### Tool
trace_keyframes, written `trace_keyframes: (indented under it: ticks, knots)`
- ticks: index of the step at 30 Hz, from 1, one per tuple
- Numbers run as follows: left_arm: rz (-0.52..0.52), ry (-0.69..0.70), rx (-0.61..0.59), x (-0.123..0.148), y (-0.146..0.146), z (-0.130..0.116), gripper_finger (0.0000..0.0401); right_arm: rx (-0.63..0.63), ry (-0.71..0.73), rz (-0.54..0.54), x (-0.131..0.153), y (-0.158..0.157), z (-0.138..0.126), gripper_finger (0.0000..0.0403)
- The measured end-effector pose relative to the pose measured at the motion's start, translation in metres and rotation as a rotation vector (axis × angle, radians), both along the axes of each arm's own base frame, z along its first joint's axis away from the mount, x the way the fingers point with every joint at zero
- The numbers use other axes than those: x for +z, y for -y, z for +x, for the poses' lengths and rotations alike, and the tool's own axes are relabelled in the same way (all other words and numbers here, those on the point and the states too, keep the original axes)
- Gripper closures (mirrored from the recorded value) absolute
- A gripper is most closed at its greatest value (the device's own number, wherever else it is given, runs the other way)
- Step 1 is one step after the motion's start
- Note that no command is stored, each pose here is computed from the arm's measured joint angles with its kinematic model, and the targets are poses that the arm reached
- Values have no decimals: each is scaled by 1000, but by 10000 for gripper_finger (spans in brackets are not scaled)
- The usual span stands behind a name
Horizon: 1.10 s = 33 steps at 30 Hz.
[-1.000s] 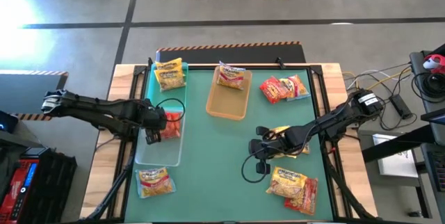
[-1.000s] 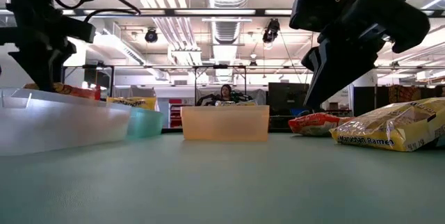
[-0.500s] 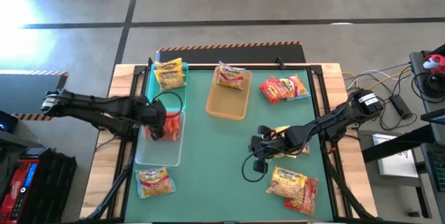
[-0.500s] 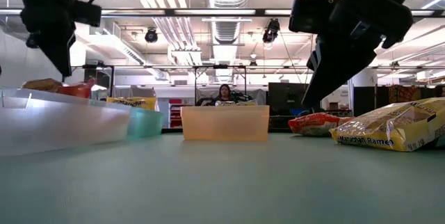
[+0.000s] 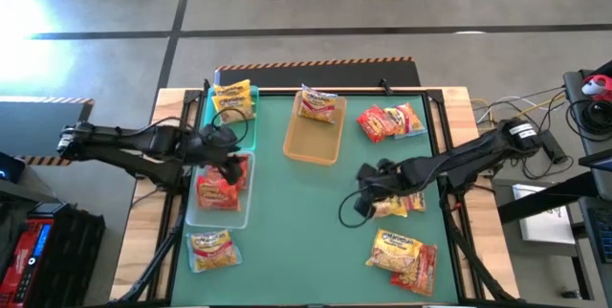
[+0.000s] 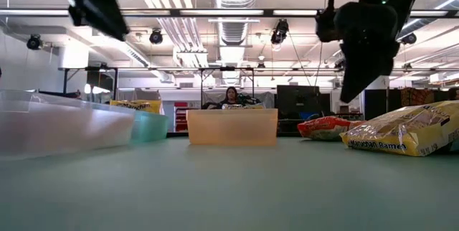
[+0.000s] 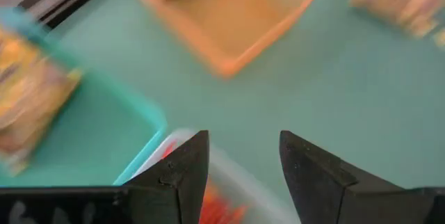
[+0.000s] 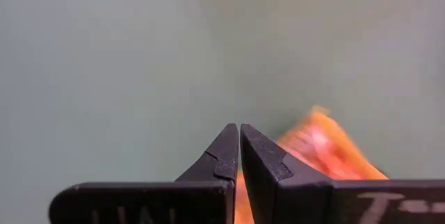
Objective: Sort Maruchan noodles
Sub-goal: Put the yellow noodle pack into the blue bin
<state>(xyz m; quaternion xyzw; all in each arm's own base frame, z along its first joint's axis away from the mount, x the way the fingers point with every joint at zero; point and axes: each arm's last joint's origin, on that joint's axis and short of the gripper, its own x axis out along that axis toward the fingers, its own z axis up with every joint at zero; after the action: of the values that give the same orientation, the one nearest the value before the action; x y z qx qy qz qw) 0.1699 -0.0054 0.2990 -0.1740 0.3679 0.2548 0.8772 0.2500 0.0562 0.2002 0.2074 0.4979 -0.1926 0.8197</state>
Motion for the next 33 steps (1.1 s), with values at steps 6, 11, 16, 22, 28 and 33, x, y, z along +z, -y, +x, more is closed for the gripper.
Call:
trace_keyframes:
  ticks: [6,11,16,22,28,33]
  knots:
    - [-27,205,5,6,3,26,243,-66,0,26,19,7,-19,394]
    - [-101,253,71,-1,5,46,243,-329,28,165,24,8,-25,394]
    - [-151,234,98,-17,14,66,243,-434,-42,213,19,0,-33,394]
    - [-175,270,62,-31,27,92,243,-468,-69,231,17,-10,-38,394]
    - [-198,394,35,-31,35,111,243,-579,-166,211,11,-14,-47,394]
    - [-203,477,-2,-26,41,118,243,-616,-278,172,-2,-16,-47,394]
